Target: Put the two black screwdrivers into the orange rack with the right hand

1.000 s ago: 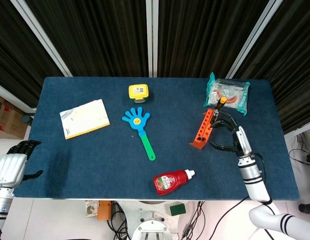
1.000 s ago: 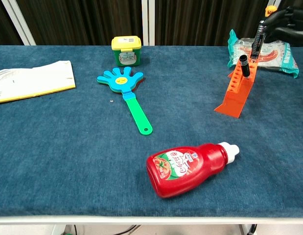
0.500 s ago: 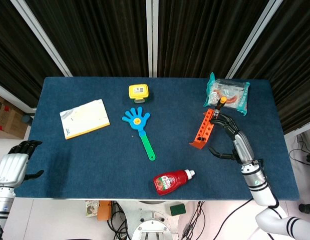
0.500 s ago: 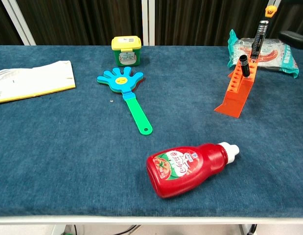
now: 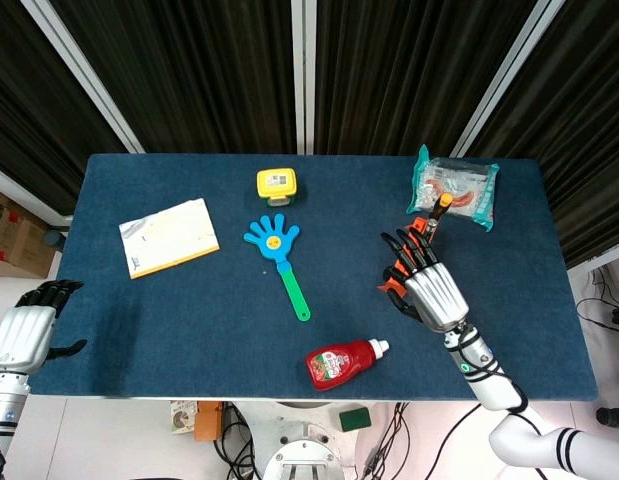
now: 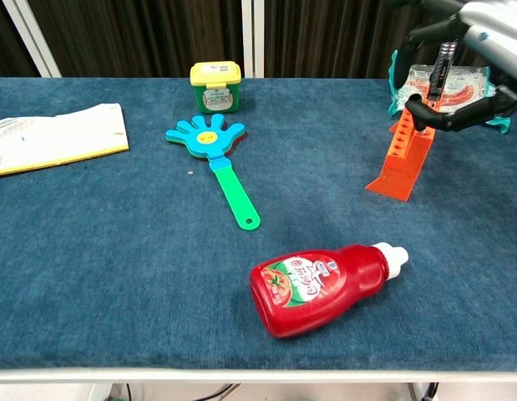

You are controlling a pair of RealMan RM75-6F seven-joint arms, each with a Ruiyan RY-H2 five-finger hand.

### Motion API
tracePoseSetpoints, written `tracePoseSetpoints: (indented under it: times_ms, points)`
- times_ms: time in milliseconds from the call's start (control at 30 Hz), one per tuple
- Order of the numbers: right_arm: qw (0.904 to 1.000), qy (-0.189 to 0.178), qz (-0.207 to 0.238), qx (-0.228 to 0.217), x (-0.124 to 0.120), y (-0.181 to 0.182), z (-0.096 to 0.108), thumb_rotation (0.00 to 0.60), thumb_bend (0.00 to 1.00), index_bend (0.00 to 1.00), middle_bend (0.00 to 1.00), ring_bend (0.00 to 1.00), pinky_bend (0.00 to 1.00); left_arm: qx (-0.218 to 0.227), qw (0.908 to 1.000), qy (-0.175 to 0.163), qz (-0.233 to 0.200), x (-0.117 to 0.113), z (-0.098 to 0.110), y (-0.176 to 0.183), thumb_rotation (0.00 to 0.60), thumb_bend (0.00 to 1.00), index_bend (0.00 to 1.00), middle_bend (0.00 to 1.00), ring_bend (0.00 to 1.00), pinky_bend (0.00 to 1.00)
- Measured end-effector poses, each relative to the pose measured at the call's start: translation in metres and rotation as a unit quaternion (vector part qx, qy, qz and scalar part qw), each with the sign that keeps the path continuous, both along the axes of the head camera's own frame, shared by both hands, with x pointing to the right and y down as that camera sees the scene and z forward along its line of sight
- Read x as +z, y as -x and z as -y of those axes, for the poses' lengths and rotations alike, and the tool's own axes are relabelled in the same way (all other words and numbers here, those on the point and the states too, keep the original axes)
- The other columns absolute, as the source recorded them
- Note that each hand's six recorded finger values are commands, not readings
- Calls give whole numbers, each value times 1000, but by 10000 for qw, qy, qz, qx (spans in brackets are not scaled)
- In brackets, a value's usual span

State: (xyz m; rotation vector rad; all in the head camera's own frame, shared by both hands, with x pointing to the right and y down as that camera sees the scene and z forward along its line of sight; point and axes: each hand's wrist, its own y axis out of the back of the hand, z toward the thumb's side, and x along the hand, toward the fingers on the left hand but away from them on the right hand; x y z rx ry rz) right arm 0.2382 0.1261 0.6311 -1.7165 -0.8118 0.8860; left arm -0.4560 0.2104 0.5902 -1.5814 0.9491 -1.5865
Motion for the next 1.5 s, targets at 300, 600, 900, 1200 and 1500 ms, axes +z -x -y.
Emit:
tracePoseSetpoints:
  times_ms: [300, 600, 900, 1200, 1500]
  points:
    - [9989, 168, -426, 25, 16, 26, 5, 600, 467, 598, 28, 0, 0, -23, 10000, -11, -14, -1, 1, 2, 600, 12, 183, 203, 142, 260]
    - [9977, 76, -612, 264, 20, 18, 10, 600, 466, 602, 22, 0, 0, -26, 10000, -18, -15, -2, 0, 2, 600, 13, 183, 202, 142, 260]
    - [9964, 75, -701, 474, 17, 4, 14, 600, 466, 621, 23, 0, 0, -27, 10000, -17, -21, -2, 0, 2, 600, 13, 184, 202, 142, 260]
    - [9954, 105, -678, 666, 15, -6, 18, 600, 467, 623, 23, 0, 0, -33, 10000, -20, -14, -2, 0, 2, 600, 13, 183, 203, 143, 260]
    - [9959, 68, -532, 724, 9, -10, 18, 600, 466, 627, 23, 0, 0, -33, 10000, -26, -5, -1, 0, 2, 600, 13, 184, 203, 142, 260]
